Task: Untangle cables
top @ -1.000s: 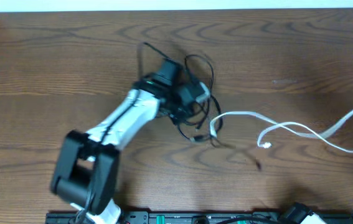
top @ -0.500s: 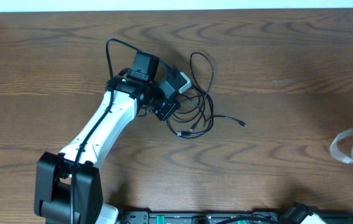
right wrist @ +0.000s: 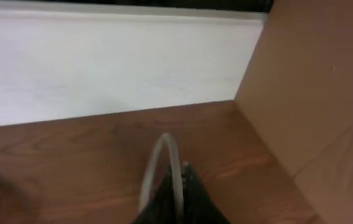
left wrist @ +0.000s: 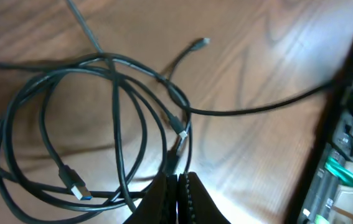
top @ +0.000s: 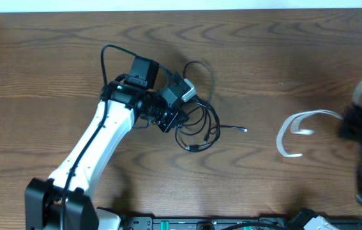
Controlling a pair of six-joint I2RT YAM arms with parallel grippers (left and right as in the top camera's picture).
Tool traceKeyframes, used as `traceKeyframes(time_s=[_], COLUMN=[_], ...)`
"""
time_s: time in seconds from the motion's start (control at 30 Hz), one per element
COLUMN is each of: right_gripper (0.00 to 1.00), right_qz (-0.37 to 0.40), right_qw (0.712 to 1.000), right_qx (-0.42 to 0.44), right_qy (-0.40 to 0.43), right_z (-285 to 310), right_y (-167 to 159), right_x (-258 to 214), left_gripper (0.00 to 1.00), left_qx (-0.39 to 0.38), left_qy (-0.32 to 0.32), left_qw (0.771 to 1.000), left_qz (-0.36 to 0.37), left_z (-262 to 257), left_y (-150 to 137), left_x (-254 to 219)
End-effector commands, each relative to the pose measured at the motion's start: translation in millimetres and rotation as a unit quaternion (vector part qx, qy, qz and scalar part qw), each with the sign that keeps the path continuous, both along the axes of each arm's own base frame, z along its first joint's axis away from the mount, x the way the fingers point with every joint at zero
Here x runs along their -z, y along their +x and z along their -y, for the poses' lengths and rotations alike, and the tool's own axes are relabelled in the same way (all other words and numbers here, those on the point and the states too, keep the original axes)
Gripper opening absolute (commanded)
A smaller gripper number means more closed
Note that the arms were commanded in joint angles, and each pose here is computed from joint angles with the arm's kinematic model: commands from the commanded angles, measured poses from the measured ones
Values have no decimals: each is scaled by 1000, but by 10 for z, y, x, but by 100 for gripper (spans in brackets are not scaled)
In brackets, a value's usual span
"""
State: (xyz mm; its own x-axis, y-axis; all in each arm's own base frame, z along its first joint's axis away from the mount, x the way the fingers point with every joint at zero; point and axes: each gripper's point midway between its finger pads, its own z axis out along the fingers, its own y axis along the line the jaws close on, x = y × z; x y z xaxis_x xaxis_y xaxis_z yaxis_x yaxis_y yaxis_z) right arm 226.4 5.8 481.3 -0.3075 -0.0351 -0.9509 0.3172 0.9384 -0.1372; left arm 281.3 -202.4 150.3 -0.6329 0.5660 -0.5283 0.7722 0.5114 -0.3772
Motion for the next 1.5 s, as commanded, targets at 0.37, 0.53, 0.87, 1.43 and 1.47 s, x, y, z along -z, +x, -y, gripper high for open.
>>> traceKeyframes(time_s=[0.37,0.53,0.87,1.43,1.47], right_gripper=[1,1,1,1,1], right_qz=[-101,-100,-92,-4,21], right_qw=[993,991,975,908,901], right_qx=[61,90,168,215,204], right_qy=[-19,4,115,360,383], right_z=[674,1281,2524,3918,3990], right_y=[1147,1256,1359,1431,1430], right_x=[423,478,942,1929,1891], left_gripper=[7,7,7,7,7], left_qx=[-5,-5,-4,-5,-6], left_qy=[-8,-6,2,14,14], left_qw=[1000,1000,1000,999,999], left_qz=[29,23,-2,-39,-41], left_z=[-131,-143,-176,-225,-226], left_y=[-332,-370,-471,-620,-624], left_x=[-453,-452,-413,-367,-366])
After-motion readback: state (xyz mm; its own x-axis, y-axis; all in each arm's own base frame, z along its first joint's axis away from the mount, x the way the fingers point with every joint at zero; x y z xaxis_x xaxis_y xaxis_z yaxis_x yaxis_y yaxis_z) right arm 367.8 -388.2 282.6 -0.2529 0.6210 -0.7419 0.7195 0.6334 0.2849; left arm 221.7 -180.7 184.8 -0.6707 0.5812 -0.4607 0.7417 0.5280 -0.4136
